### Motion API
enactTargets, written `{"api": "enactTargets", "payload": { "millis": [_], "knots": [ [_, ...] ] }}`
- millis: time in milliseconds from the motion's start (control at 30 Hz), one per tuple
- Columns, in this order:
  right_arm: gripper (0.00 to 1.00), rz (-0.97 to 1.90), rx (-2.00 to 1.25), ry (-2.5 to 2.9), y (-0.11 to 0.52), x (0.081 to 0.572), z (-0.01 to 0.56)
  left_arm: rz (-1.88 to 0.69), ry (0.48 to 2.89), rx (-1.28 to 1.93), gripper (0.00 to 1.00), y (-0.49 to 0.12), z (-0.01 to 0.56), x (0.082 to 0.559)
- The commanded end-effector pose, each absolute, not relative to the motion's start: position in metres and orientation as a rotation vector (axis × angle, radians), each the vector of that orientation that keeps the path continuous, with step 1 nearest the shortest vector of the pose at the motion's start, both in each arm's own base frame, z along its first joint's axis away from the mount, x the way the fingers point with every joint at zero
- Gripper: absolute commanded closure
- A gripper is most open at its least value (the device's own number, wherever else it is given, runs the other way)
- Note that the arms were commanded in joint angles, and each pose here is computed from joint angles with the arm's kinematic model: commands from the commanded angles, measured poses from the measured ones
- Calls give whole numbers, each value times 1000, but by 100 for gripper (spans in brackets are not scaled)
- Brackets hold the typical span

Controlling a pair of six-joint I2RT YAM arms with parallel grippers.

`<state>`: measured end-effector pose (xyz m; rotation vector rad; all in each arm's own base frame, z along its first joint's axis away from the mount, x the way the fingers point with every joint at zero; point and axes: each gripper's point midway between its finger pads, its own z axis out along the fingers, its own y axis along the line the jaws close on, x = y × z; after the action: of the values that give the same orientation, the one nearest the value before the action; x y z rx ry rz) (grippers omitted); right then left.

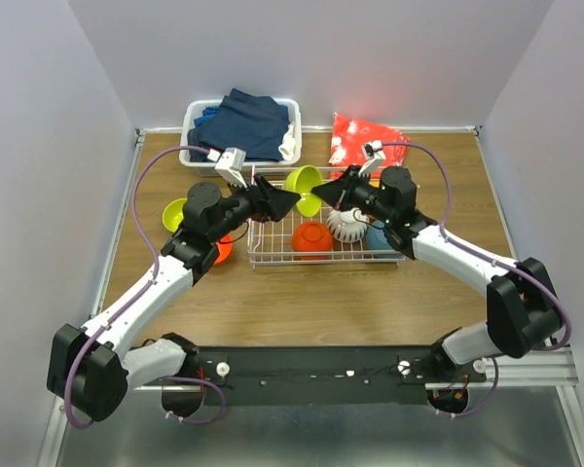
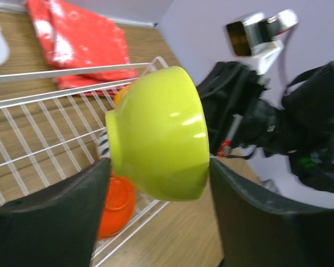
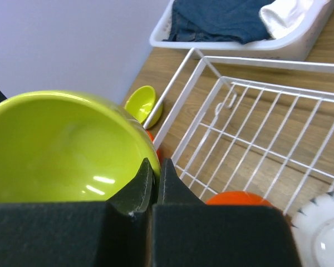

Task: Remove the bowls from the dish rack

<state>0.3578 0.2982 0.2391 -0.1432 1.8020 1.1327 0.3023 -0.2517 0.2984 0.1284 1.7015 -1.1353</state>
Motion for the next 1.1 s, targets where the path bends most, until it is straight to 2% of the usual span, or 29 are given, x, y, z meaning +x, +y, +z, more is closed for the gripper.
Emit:
{"api": "enactTargets", "payload": {
  "millis": [0, 33, 133, 267, 433, 833, 1067],
  "knots": [
    [99, 912, -180, 1826, 280, 367, 243, -926, 1706, 95, 12, -227, 305, 317],
    [99, 869, -170, 1875, 274, 366, 235, -891, 1711, 91, 7, -223, 306, 319],
    [99, 718, -124, 1956, 255, 374, 225, -774, 1743, 85, 2, -207, 309, 321],
    [99, 510, -85, 2037, 229, 382, 208, -634, 1819, 71, 2, -191, 307, 319],
    [99, 355, -59, 2116, 208, 381, 198, -460, 1902, 178, 2, -206, 296, 311],
    [99, 243, -63, 2136, 201, 370, 196, -287, 2054, 288, 14, -255, 266, 332],
    [99, 236, -60, 2131, 198, 365, 194, -280, 2117, 334, 23, -289, 246, 343]
  ]
}}
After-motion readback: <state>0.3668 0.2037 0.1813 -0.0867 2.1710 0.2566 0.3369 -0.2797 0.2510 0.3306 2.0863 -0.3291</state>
